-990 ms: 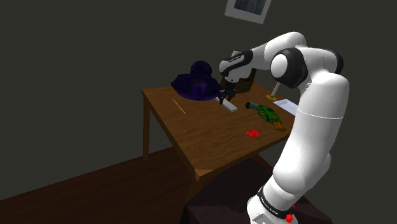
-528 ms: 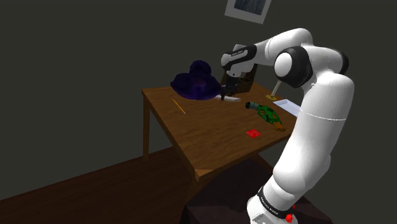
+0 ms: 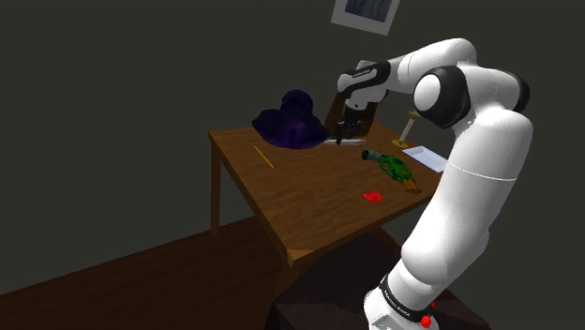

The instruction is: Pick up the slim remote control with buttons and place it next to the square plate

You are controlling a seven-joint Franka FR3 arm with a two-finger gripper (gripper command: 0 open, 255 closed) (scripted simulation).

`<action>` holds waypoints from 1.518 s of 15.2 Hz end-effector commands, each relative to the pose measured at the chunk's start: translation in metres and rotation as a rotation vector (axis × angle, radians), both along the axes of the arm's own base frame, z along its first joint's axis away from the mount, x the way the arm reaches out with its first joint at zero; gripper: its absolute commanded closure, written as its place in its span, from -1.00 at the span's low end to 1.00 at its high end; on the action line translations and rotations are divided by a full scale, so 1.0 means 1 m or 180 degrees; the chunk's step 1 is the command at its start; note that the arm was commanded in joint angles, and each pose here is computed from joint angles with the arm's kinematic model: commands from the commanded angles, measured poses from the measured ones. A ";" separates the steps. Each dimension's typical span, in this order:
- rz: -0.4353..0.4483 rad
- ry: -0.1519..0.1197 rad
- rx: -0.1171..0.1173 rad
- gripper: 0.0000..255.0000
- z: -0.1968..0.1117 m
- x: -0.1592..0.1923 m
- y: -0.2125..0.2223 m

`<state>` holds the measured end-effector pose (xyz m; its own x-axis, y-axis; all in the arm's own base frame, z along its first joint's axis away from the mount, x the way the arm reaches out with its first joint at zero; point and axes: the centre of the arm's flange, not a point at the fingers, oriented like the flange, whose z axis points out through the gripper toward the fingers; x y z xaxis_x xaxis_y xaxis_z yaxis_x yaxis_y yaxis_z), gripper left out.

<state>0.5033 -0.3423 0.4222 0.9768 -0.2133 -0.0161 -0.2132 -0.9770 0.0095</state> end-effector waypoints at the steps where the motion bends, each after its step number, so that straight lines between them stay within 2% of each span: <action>1: 0.0004 -0.0002 0.0000 1.00 -0.001 -0.016 -0.017; 23: 0.0004 -0.0002 0.0000 1.00 0.000 -0.218 -0.227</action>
<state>0.2964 -0.5587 0.4222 0.9768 -0.2136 -0.0159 -0.2135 -0.9769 0.0096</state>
